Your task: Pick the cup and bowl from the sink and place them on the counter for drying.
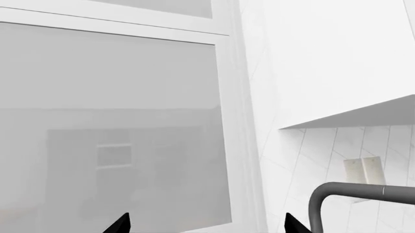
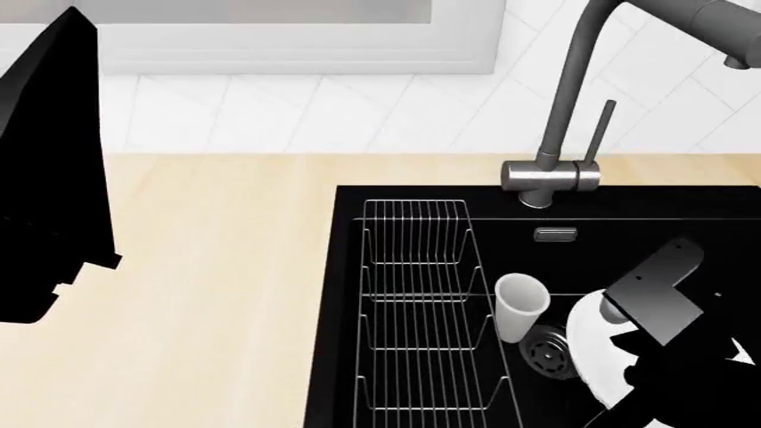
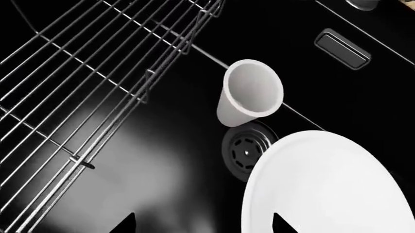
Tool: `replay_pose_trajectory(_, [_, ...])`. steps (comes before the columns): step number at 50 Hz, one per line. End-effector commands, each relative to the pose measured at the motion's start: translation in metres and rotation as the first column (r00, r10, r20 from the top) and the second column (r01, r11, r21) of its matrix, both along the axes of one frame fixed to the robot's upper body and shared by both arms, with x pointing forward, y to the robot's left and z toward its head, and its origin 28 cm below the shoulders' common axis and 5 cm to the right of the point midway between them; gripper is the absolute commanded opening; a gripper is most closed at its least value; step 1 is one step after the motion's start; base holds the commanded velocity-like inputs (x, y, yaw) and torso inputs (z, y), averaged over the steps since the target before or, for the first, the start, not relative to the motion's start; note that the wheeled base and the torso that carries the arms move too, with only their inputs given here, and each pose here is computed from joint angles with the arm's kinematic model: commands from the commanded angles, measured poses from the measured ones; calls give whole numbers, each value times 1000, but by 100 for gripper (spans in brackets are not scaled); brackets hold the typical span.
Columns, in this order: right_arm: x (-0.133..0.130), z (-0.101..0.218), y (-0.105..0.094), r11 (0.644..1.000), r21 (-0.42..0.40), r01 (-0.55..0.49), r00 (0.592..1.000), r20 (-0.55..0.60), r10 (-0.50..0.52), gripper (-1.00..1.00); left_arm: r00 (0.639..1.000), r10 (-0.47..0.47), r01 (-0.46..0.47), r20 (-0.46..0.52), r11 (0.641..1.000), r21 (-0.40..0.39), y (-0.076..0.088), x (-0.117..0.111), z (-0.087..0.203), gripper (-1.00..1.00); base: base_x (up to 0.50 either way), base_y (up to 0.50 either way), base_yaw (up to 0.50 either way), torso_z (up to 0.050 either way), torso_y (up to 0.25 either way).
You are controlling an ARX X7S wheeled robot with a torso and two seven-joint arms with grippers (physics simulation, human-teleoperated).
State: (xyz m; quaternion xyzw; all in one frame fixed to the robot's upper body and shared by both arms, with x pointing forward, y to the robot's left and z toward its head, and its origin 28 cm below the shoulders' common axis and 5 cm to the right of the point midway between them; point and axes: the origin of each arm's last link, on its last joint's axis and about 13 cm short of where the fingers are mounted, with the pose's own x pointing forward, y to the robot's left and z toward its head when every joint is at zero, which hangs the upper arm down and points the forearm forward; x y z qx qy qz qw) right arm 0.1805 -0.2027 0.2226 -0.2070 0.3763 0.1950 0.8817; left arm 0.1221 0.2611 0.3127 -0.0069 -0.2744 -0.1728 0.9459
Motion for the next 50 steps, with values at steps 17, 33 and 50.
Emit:
replay_pose_trajectory(17, [8,-30,-8,989,-125,78,997,4,-78,100,1000,0,0,1,1000,3,-1,0,1,100,0,0,0,0,0])
replay_pose_trajectory(33, [11,-45,-12,976,-174,128,992,23,-126,100,1000,2,-2,-1,1000,1,0,0,-1,100,0,0,0,0,0])
replay_pose_trajectory(50, [11,-67,-13,972,-178,152,988,10,-153,100,1000,0,0,-3,1000,2,-1,1,-1,100,0,0,0,0,0])
